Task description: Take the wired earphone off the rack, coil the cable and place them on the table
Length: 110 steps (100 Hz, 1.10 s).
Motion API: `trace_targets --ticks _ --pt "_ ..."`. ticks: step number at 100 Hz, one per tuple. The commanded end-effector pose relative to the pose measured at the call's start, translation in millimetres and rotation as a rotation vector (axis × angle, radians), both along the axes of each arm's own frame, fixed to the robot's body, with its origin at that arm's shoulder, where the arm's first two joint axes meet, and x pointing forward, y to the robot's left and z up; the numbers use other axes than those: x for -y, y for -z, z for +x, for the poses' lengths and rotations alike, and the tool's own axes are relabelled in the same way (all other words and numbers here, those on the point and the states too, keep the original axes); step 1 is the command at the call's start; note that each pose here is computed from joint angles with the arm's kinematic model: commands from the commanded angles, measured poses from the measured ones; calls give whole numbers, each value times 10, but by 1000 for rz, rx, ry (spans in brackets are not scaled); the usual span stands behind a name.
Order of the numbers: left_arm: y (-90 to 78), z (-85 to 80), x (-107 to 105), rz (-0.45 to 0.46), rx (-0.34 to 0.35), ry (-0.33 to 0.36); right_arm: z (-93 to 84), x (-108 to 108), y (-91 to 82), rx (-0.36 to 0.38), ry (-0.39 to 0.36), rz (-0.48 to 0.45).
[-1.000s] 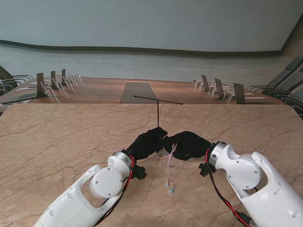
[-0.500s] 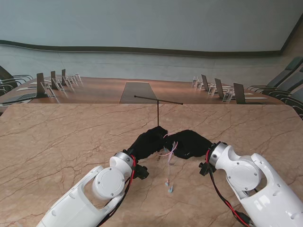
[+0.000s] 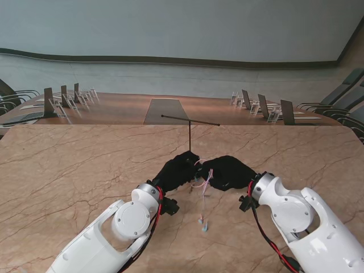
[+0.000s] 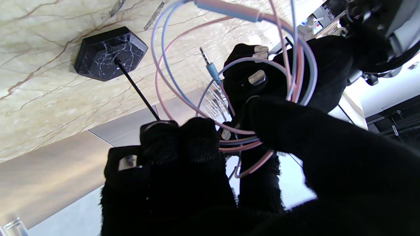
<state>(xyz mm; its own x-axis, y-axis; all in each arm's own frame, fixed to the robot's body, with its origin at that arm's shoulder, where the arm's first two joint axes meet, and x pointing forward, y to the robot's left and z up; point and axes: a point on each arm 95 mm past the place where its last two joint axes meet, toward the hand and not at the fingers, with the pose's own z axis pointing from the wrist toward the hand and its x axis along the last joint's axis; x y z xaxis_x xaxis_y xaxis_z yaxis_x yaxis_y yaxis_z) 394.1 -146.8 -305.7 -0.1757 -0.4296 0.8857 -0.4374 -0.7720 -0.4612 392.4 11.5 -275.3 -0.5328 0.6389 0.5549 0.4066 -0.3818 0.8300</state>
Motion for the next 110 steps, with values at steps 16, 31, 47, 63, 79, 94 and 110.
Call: trace_targets --ticks 16,31,47,63,79,94,110 --pt "-21 -68 76 -50 -44 8 -29 -54 55 -5 5 6" --pt "-35 -79 91 -75 -55 2 -37 -66 70 -4 8 3" --pt "-39 -91 94 -86 -66 3 -34 -82 75 0 10 7" --pt "-23 -107 108 -91 -85 3 -16 -104 53 21 12 21" --pt "0 -119 119 -94 -110 6 2 -127 27 41 12 34" --pt "1 -131 146 -107 -130 17 22 -152 27 44 12 42" --pt "12 -137 156 -101 -145 31 37 -165 28 51 15 49"
